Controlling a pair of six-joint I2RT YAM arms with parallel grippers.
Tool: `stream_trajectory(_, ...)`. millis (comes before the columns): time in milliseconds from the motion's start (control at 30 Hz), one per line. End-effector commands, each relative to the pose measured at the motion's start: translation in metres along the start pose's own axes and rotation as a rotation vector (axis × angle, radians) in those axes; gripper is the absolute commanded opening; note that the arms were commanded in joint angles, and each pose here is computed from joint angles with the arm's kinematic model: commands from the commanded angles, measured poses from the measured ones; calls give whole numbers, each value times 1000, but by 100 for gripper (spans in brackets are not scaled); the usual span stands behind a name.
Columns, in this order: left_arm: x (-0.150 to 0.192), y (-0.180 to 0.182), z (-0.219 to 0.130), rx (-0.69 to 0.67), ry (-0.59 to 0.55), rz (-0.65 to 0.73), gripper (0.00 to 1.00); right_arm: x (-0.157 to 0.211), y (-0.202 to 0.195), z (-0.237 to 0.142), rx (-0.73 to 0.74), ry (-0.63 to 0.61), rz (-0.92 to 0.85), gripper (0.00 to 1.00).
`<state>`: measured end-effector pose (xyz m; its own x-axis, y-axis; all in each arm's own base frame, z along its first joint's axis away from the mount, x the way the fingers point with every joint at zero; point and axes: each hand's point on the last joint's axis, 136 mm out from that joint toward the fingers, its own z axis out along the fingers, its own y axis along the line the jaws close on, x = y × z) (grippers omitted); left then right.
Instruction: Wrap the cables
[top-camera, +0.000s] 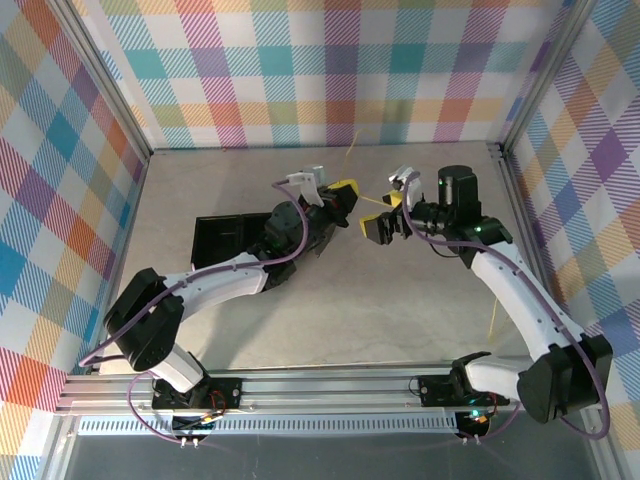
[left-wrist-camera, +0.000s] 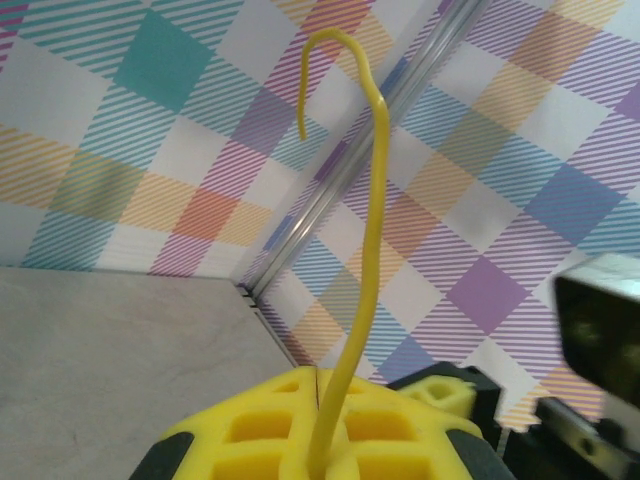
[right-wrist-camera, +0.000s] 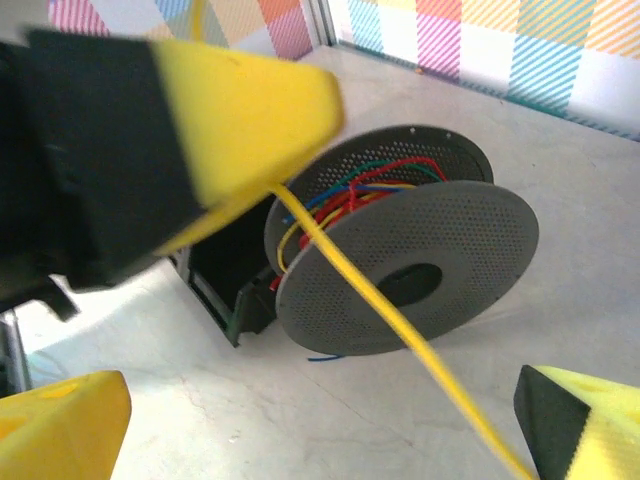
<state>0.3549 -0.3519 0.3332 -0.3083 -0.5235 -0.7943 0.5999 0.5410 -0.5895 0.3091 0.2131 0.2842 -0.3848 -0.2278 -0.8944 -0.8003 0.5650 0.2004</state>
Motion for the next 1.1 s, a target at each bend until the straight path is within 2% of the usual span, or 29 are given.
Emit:
stream_trajectory(0,-24,-29,-13,96,-61,-41,0,-9,4,-4,33,-46,-136,99)
stream_trajectory(133,-20,-28,-18,87,-37,-39,0,-19,8,-13,101,-121,-218,99)
stream_trajectory(200,-20,-27,-20,84,-33,-40,0,-20,12,-14,114,-114,-284,99)
stream_trajectory(300,-17,-28,-23,91,-21,-44,0,-19,13,-12,140,-88,-358,91)
stream_trajectory(433,-18,-35,-28,115,-17,-58,0,-15,2,-2,174,-15,-364,78)
stream_trajectory(667,-13,-45,-31,146,2,-71,0,-17,4,12,158,22,-423,71)
stream_trajectory(833,-10,-46,-30,154,11,-85,0,-19,7,20,131,59,-454,46)
stream_trajectory(900,-9,-45,-30,145,13,-85,0,-22,14,19,100,44,-467,30)
stream_trajectory(967,-10,-44,-31,140,8,-84,0,-23,18,18,89,35,-475,8)
stream_trajectory(1000,-10,-42,-31,135,5,-85,0,-22,19,19,83,36,-481,0)
stream_trajectory(1067,-11,-42,-31,129,5,-87,0,-18,19,18,86,41,-489,0)
